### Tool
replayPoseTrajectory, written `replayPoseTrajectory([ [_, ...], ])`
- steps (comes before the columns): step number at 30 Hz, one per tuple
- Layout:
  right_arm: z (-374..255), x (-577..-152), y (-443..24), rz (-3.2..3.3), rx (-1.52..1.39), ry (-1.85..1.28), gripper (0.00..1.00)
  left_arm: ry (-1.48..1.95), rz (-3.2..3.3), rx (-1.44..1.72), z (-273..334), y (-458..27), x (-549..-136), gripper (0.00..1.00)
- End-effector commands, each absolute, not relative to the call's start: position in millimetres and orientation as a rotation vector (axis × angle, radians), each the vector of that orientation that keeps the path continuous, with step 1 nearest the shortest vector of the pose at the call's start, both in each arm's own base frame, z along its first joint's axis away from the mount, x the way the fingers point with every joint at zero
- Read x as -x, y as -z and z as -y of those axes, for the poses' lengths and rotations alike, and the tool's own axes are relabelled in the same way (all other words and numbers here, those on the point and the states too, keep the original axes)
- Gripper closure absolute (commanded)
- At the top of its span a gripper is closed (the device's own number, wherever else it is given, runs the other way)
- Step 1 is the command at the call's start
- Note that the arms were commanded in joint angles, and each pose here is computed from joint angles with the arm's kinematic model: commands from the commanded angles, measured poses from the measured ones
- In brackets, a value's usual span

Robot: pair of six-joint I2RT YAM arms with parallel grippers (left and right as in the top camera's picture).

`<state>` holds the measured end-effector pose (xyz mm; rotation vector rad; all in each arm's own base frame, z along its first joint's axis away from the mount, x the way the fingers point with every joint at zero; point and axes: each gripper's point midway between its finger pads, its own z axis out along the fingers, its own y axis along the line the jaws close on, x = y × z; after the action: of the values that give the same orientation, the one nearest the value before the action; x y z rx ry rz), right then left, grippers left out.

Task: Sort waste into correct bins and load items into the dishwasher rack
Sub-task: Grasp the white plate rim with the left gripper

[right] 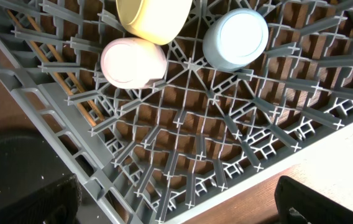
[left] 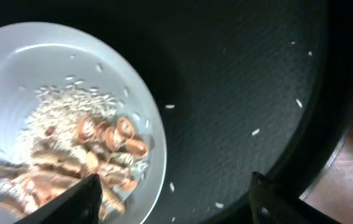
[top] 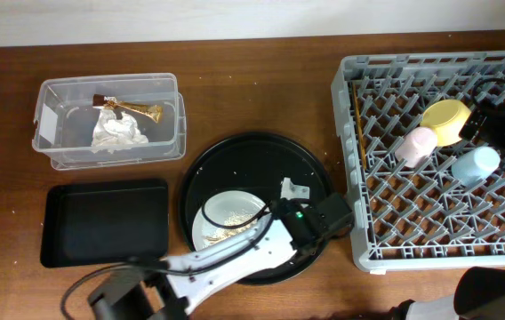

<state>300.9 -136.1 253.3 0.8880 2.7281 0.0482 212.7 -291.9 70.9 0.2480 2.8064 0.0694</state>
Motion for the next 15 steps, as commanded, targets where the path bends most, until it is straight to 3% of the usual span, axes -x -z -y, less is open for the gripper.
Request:
replayPoseTrajectory([
  [1, 137, -301, -252, -2.729, -0.893, -0.052, 0.02, -0.128, -2.802, -0.241, 294, -50, -218, 0.27],
  [15, 137, -301, -252, -2.729, -0.894, -0.052, 0.02, -0.251, -2.847, -0.215, 292, 3, -218, 0.38],
])
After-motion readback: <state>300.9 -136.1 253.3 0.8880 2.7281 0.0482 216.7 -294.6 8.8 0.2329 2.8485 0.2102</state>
